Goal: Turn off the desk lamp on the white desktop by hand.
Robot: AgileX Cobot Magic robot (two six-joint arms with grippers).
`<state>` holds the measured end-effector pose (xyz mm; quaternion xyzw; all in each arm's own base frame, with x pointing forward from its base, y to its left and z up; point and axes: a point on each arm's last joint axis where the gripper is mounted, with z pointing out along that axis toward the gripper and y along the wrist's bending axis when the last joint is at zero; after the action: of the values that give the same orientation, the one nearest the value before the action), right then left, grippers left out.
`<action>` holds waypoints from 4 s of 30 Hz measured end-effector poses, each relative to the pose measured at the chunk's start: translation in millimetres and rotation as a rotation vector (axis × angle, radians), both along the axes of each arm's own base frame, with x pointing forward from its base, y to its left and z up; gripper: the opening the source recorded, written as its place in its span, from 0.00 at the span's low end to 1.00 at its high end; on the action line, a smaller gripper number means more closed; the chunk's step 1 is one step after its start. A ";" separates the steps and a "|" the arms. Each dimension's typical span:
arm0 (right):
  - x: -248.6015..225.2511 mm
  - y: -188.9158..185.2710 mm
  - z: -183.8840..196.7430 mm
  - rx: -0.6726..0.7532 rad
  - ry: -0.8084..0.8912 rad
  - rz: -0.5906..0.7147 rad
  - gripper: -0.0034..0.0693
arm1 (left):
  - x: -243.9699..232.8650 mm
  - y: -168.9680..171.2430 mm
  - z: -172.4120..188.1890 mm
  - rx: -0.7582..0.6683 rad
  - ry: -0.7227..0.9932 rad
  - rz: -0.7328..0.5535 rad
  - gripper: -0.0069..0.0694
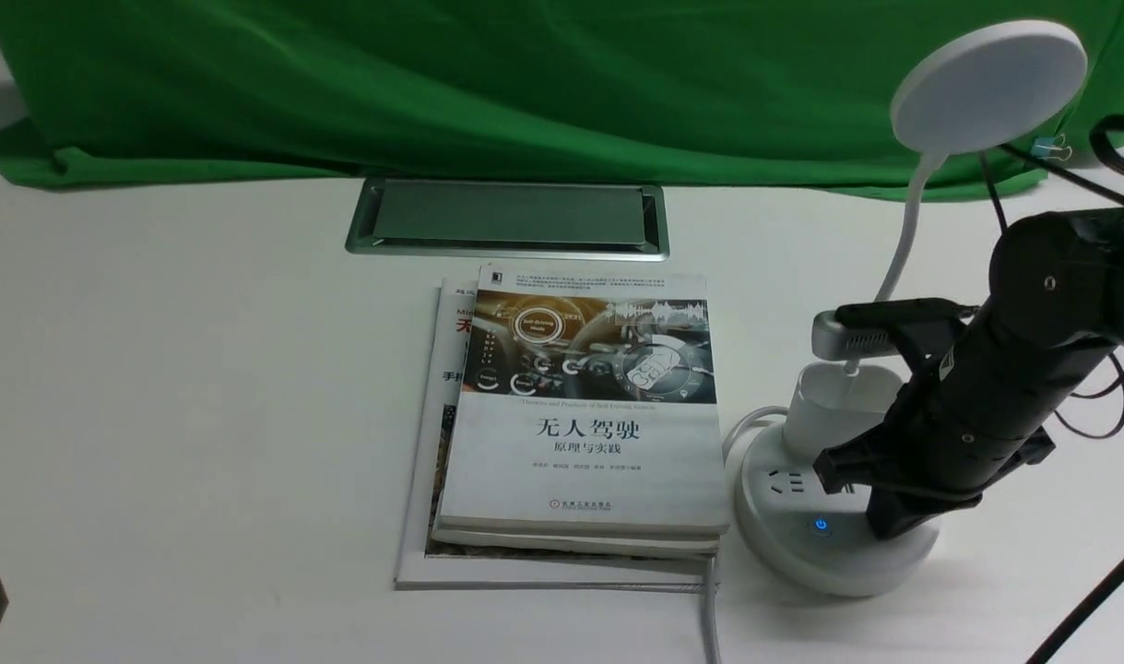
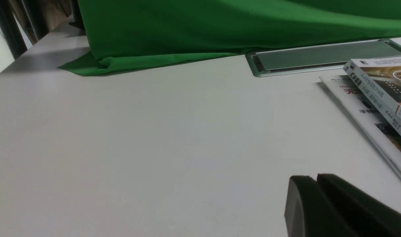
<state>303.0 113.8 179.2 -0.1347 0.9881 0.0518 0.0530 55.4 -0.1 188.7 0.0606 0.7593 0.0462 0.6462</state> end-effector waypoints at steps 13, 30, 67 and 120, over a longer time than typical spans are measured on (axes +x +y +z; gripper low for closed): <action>-33.7 -11.9 69.9 0.051 -0.190 0.010 0.10 | 0.0 0.0 0.0 0.001 0.000 0.000 0.12; -145.2 -45.9 132.9 0.177 -0.533 0.033 0.10 | 0.0 0.0 0.0 0.002 0.000 0.000 0.12; -248.3 -103.8 9.4 0.140 -1.288 -0.067 0.14 | 0.0 0.0 0.1 0.001 -0.001 0.000 0.12; -248.4 -103.8 8.9 0.140 -1.283 -0.067 0.14 | 0.0 0.0 0.1 0.001 -0.001 0.000 0.12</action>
<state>54.7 10.0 188.1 -0.1043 0.7581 0.0234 0.6433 55.4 -0.1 188.8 0.0610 0.7589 0.0467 0.6466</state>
